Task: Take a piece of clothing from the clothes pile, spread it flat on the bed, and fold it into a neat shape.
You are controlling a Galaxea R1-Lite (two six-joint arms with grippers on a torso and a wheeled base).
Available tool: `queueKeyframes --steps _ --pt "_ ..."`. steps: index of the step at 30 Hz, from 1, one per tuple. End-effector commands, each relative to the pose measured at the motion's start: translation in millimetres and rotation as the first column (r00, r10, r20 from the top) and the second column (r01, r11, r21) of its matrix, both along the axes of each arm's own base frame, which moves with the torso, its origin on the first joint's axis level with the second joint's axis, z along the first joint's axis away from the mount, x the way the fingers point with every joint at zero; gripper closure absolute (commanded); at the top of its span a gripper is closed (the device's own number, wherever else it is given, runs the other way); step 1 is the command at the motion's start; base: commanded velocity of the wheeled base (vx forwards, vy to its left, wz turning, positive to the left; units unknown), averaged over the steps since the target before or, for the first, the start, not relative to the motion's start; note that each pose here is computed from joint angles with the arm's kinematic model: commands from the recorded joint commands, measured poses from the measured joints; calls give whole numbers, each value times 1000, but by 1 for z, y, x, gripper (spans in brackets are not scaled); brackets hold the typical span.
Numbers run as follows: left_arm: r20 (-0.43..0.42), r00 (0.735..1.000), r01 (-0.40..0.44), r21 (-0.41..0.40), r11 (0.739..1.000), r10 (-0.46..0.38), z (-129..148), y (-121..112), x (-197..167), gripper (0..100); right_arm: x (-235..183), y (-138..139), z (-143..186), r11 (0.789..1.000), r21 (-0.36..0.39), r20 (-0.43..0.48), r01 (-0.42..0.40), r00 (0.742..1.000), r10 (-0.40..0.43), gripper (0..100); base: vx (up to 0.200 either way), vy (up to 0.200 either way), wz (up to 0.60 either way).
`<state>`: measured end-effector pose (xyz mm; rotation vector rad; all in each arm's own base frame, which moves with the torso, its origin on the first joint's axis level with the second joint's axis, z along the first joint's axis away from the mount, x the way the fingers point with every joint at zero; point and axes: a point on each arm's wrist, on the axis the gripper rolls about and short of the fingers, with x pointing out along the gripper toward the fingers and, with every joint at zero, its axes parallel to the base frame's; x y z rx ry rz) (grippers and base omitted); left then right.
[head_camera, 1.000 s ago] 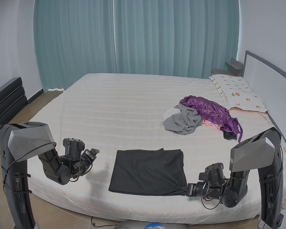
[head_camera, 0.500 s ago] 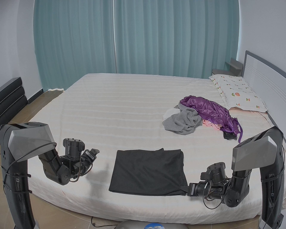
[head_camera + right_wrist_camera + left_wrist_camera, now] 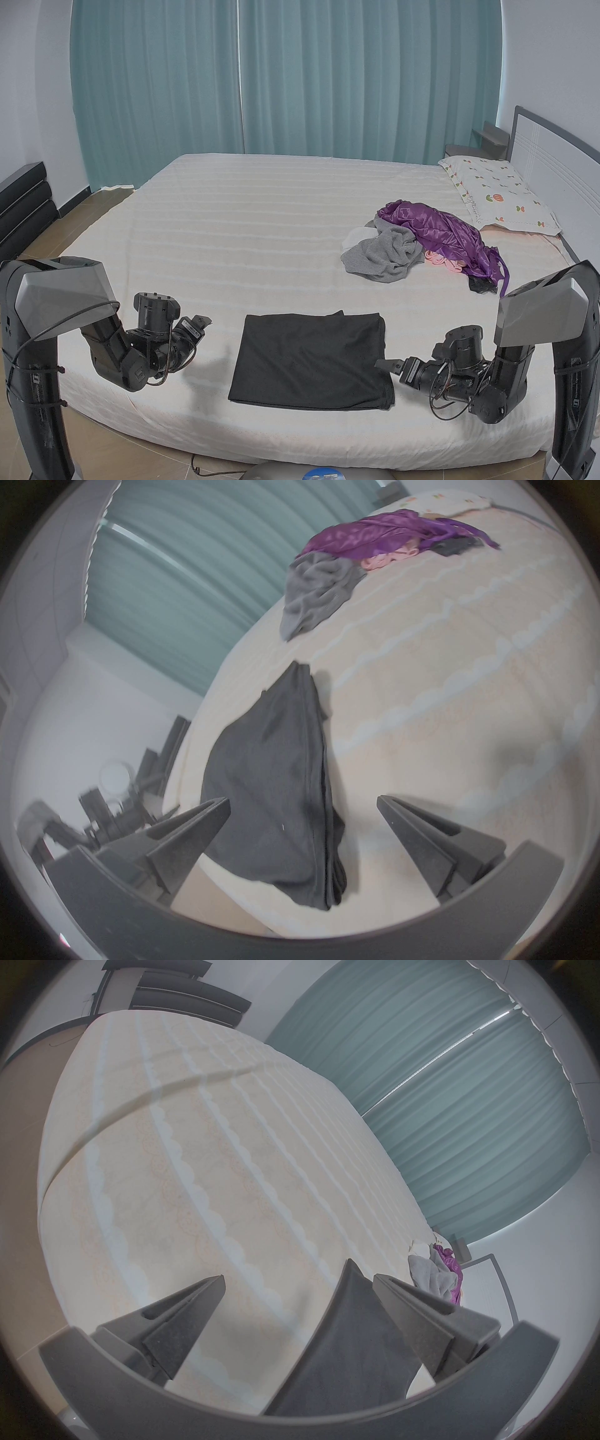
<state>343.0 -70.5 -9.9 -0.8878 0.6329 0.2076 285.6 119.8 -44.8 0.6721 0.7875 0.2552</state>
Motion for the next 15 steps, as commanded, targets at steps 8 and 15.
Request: queueKeyframes --steps 8,15 --pt "-17 998 54 -8 998 -54 -2 -17 -8 0 40 -46 12 968 149 27 200 978 -206 0 0 0 0" --pt "-24 997 78 -4 997 -78 -3 -23 -12 0 42 -51 10 968 166 14 186 981 -191 0 0 0 0"
